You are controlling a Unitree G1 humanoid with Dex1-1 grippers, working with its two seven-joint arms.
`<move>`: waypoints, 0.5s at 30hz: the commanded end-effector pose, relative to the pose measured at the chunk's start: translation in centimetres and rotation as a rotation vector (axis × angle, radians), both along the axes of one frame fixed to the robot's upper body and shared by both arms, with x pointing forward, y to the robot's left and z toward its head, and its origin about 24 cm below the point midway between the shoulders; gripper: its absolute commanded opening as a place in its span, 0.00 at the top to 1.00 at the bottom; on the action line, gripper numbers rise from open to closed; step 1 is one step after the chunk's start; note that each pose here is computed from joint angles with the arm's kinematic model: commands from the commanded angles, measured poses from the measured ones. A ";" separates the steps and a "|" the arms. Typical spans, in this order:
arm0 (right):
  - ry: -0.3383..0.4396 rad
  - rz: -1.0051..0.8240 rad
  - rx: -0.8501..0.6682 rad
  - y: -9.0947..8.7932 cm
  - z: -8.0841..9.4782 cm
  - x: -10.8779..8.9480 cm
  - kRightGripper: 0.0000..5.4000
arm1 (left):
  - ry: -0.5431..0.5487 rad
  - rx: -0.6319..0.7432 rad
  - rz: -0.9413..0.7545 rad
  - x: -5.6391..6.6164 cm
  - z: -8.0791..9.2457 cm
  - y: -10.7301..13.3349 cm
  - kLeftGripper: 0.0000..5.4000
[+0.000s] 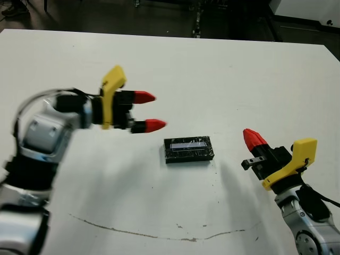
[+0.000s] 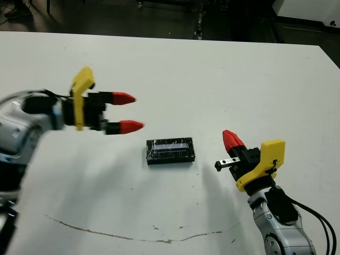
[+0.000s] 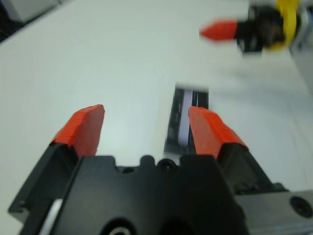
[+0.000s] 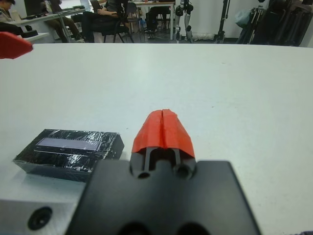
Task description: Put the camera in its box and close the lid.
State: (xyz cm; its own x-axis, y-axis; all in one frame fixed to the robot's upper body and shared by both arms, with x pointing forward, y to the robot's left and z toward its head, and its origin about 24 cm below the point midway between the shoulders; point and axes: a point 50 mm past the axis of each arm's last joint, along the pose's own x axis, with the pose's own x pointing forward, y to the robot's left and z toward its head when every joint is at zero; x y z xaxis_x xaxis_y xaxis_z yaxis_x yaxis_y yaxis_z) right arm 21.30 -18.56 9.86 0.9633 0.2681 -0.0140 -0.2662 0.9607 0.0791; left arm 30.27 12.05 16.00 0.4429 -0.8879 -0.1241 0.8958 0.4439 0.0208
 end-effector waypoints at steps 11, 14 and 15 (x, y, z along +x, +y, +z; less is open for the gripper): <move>0.004 -0.032 -0.002 -0.5 -0.3 0.0 1.00 | 0.137 -0.102 0.196 -3.1 -3.6 -4.5 0.58; 0.006 -0.033 -0.003 -0.5 -0.3 0.0 1.00 | 0.154 -0.075 0.183 -3.5 -4.1 -5.1 0.66; 0.006 -0.034 -0.003 -0.5 -0.3 0.0 1.00 | 0.163 -0.066 0.179 -3.5 -4.3 -5.2 0.69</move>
